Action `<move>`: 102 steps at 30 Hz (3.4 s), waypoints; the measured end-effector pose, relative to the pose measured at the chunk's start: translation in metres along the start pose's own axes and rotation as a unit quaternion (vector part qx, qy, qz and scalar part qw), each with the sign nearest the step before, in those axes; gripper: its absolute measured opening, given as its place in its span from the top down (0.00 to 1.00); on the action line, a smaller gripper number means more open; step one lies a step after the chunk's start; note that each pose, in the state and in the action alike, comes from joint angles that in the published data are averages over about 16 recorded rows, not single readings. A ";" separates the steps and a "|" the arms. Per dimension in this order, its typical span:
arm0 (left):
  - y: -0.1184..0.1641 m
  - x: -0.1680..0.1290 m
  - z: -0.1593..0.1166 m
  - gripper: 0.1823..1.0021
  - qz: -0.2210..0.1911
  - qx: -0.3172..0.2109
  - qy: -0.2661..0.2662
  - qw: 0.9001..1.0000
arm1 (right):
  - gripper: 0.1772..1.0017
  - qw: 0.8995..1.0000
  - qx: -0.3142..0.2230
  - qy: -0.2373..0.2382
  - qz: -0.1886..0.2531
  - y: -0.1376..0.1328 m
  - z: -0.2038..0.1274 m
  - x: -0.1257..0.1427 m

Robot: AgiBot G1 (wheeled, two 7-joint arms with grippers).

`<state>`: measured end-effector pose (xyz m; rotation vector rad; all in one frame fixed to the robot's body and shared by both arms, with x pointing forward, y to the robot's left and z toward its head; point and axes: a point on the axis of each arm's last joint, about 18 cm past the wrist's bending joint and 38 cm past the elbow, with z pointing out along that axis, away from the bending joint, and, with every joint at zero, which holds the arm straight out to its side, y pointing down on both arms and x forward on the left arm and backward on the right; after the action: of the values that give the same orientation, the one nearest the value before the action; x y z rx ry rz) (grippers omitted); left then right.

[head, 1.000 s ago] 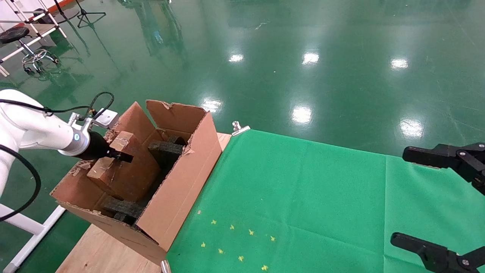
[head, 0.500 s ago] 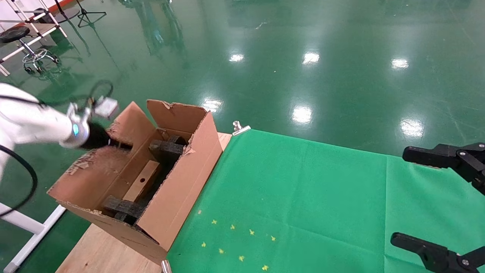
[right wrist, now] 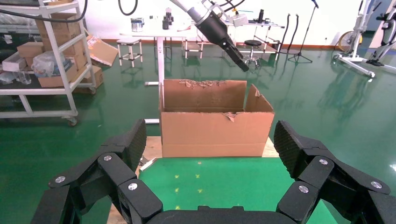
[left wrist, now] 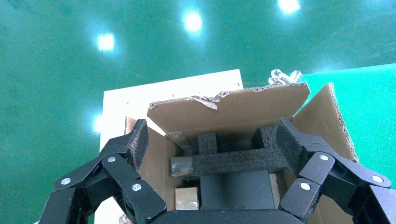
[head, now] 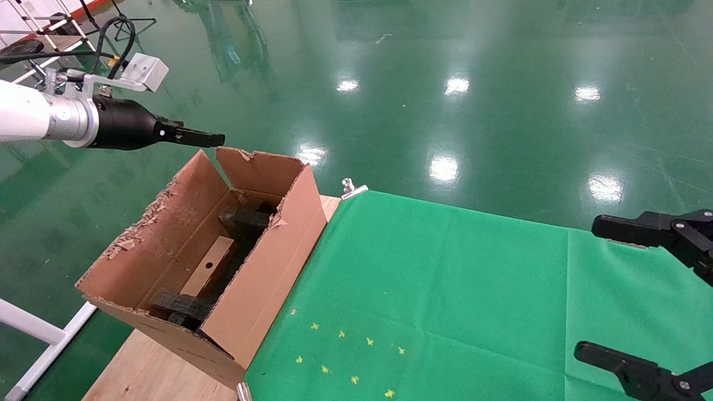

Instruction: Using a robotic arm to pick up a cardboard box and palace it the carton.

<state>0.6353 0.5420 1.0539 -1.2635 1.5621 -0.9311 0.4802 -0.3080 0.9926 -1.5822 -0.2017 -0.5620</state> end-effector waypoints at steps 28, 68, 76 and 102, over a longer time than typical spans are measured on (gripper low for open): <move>0.000 0.102 0.003 0.00 0.082 0.105 0.203 0.970 | 0.00 1.000 0.000 0.000 0.000 0.000 0.000 0.000; 0.057 0.258 -0.122 0.00 0.218 0.314 0.529 0.758 | 0.00 1.000 0.000 0.000 0.000 0.000 0.000 0.000; 0.062 0.264 -0.134 0.00 0.223 0.326 0.545 0.740 | 0.00 1.000 0.000 0.000 0.000 0.000 0.000 0.000; 0.059 0.261 -0.128 0.00 0.221 0.320 0.535 0.750 | 0.00 1.000 0.000 0.000 0.000 0.000 0.000 0.000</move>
<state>0.4755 0.3003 0.9921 0.2751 1.9251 -1.7987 0.4804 -0.3081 0.9926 -1.5818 -0.2006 -0.5624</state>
